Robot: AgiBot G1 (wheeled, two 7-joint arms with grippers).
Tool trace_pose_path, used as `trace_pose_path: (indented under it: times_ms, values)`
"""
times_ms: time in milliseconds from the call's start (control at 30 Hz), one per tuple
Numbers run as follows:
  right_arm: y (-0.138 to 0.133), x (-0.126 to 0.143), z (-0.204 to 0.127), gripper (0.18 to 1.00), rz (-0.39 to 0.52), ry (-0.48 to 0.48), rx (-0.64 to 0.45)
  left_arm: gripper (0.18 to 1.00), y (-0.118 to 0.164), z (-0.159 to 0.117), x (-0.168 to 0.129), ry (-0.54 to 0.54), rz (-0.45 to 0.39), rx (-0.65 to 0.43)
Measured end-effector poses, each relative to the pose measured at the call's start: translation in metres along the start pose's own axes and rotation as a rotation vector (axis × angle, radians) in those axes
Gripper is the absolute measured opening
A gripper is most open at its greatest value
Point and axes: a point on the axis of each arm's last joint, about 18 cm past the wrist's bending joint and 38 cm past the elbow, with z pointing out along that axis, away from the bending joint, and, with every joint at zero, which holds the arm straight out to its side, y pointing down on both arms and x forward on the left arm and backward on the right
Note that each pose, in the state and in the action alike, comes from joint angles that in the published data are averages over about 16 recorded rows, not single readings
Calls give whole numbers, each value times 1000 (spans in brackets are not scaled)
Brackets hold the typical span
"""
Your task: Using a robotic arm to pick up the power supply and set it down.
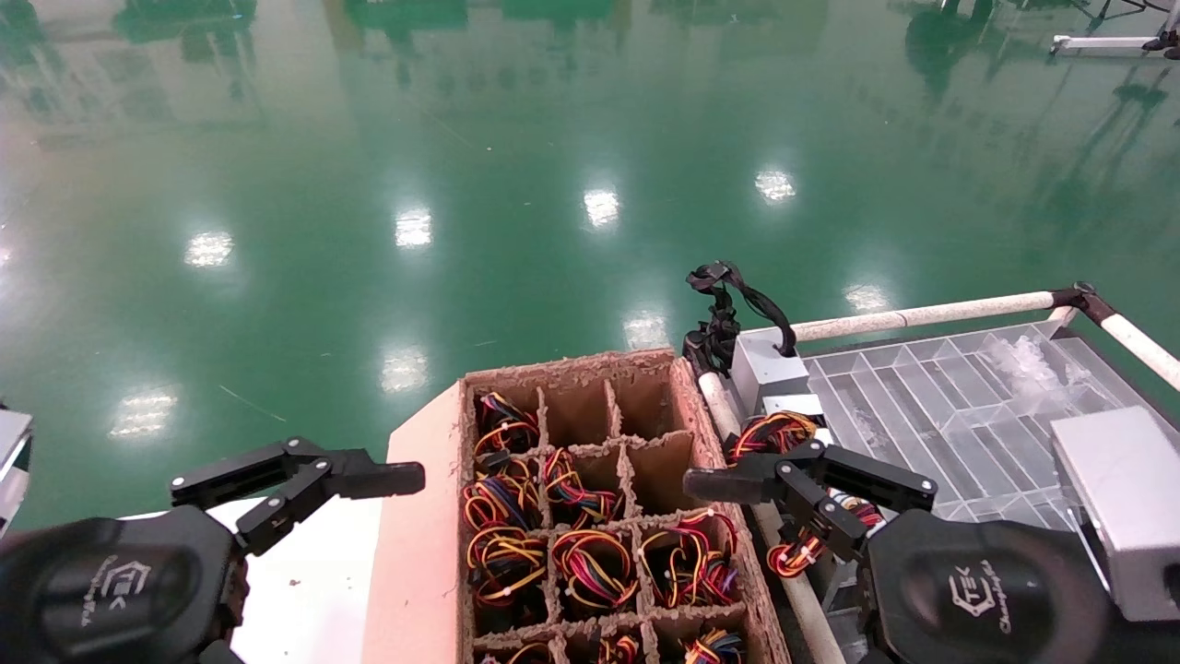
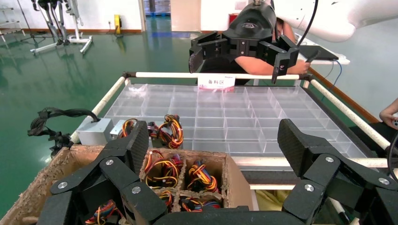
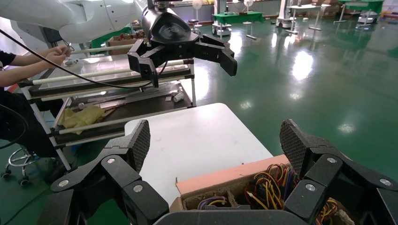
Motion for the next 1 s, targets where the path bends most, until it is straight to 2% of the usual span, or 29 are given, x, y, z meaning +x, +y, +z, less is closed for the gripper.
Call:
trace_pose_path:
  times_ms: [667,1000]
  values:
    - [0,0,0,1000,0,0,0,972,0,0,0,0,0,0]
    - [0,0,0,1000,0,0,0,853,0,0,0,0,0,0]
